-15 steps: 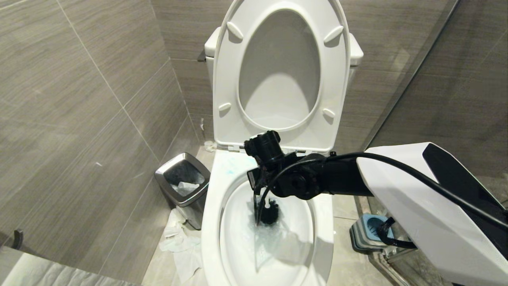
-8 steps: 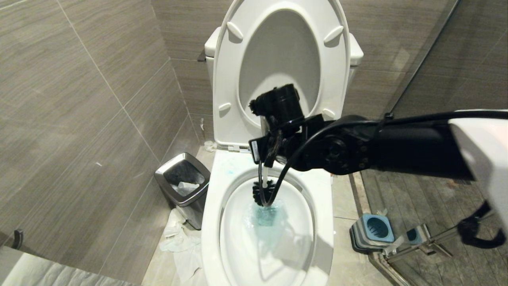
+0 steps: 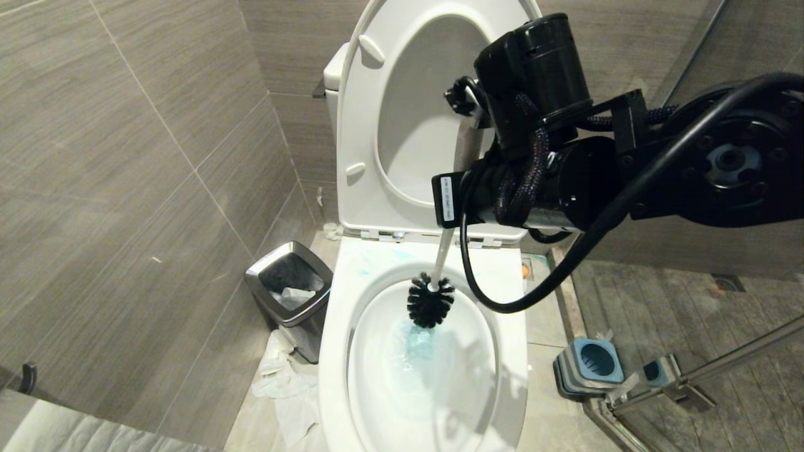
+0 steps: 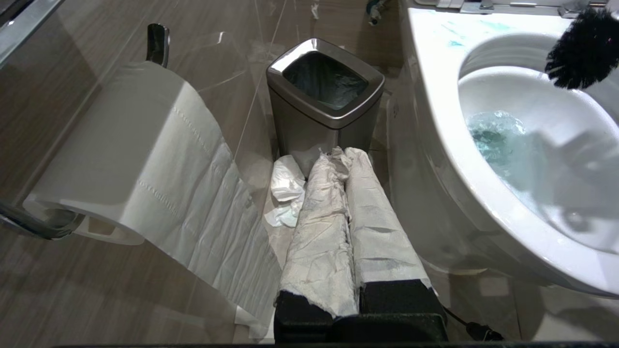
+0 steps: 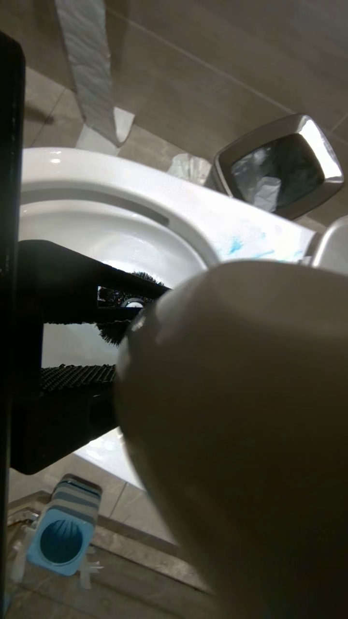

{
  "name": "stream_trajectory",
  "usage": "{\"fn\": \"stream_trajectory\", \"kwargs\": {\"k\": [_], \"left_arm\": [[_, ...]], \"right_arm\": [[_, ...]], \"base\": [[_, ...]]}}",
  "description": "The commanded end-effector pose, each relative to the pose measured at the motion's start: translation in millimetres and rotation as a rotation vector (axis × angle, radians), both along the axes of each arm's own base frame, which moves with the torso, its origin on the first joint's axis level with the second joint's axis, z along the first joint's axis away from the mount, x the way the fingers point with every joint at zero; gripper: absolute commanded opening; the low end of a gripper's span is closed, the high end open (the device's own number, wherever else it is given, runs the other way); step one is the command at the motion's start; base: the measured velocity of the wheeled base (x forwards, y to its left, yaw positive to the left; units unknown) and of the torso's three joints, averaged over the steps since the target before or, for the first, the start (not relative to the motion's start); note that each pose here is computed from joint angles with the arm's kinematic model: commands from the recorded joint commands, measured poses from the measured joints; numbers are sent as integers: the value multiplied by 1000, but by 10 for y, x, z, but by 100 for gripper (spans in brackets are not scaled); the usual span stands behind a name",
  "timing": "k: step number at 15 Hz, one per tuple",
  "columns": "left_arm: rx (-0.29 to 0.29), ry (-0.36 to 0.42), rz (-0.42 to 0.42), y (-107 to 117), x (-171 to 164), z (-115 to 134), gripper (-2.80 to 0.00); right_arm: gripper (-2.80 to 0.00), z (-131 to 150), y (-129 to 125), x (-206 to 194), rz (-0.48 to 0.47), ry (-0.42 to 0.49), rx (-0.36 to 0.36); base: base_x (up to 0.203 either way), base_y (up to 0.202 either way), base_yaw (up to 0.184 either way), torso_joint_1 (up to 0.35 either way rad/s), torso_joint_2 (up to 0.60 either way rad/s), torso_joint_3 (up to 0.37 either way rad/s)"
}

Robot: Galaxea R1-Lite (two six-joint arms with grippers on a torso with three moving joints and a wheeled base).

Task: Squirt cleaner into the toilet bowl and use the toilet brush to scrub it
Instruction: Scrub the toilet bowl

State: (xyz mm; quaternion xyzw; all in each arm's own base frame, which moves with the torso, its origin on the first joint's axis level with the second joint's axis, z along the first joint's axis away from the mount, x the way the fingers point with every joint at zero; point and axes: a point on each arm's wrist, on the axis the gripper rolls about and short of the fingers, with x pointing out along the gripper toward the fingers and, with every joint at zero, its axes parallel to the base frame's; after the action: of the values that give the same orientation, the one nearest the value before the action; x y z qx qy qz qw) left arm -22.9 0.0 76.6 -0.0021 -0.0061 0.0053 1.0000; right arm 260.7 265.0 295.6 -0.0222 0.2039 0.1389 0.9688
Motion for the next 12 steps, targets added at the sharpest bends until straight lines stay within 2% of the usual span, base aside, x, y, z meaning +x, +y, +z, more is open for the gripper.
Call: {"fn": "stream_trajectory", "kwargs": {"k": [1,6,12], "left_arm": [[0,6,0,0,5,-20,-280],[-3,6,2,0,5,-20,-280],[-3,6,2,0,5,-20,-280]], "right_arm": [[-280,-119,14,37,-9,26,-28],[-280,-651,162,518,-58,83,-113],[-280,-963,400,863,-49,66,-151]], "base": [[0,0,0,0,0,0],[0,0,0,0,0,0],[0,0,0,0,0,0]]}}
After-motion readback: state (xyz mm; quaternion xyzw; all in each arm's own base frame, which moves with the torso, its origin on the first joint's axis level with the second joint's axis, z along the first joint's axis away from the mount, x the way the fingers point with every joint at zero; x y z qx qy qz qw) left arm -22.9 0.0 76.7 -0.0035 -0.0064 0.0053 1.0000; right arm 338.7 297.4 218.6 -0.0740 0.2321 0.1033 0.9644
